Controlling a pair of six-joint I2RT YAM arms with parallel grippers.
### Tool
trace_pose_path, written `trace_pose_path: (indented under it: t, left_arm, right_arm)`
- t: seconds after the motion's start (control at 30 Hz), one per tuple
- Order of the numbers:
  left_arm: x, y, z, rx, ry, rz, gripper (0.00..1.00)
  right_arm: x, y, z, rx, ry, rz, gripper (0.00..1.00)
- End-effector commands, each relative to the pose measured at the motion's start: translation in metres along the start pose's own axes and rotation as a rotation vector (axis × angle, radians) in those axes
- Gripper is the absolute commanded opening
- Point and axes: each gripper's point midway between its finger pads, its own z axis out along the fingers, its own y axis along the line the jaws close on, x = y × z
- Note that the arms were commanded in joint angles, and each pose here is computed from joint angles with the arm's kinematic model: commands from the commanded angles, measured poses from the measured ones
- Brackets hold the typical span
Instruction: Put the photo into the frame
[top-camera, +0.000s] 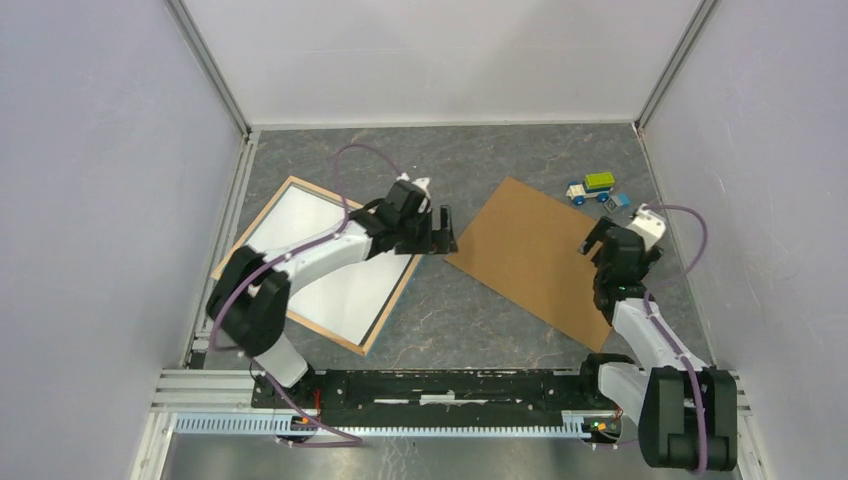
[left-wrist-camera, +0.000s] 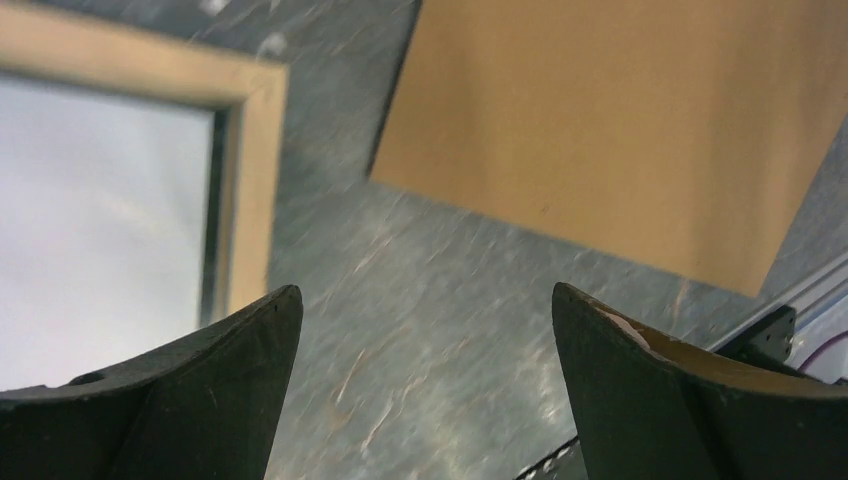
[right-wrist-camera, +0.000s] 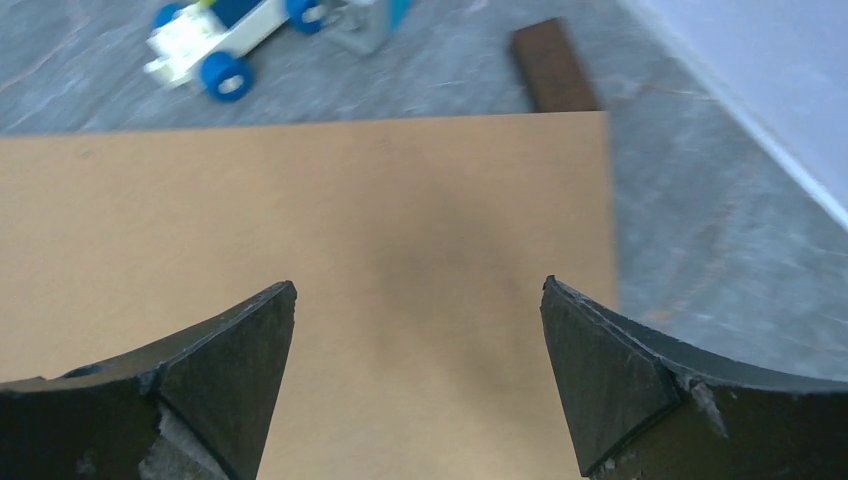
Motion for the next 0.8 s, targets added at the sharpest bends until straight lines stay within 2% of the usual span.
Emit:
trace_pose_path:
  t: [0.0,0.13,0.27,0.5,0.77]
  left_arm:
    - [-0.050,-0.043,0.027,0.055,-0.105,0.027,1.00]
    - [-0.052,-0.052,0.060,0.047,-0.051,0.049,1.00]
    - [-0.051,-0.048,0.089,-0.006,0.012,0.073,1.00]
    - [-0.056,-0.042,0.111,-0.067,0.047,0.122,1.00]
    - [-0.041,-0.037,0.126,-0.063,0.100,0.101,1.00]
  right_arm:
    - [0.002,-0.040,0.006,0.031,0.022,0.017,0.98]
    - [0.013,-0.068,0.013,0.027,0.068,0.092,0.98]
    - [0.026,-0.072,0.019,-0.023,0.121,0.147,0.98]
    - [0.035,-0.086,0.021,0.036,0.151,0.144,0.97]
    - [0.041,-0.091,0.021,0.066,0.165,0.145,0.97]
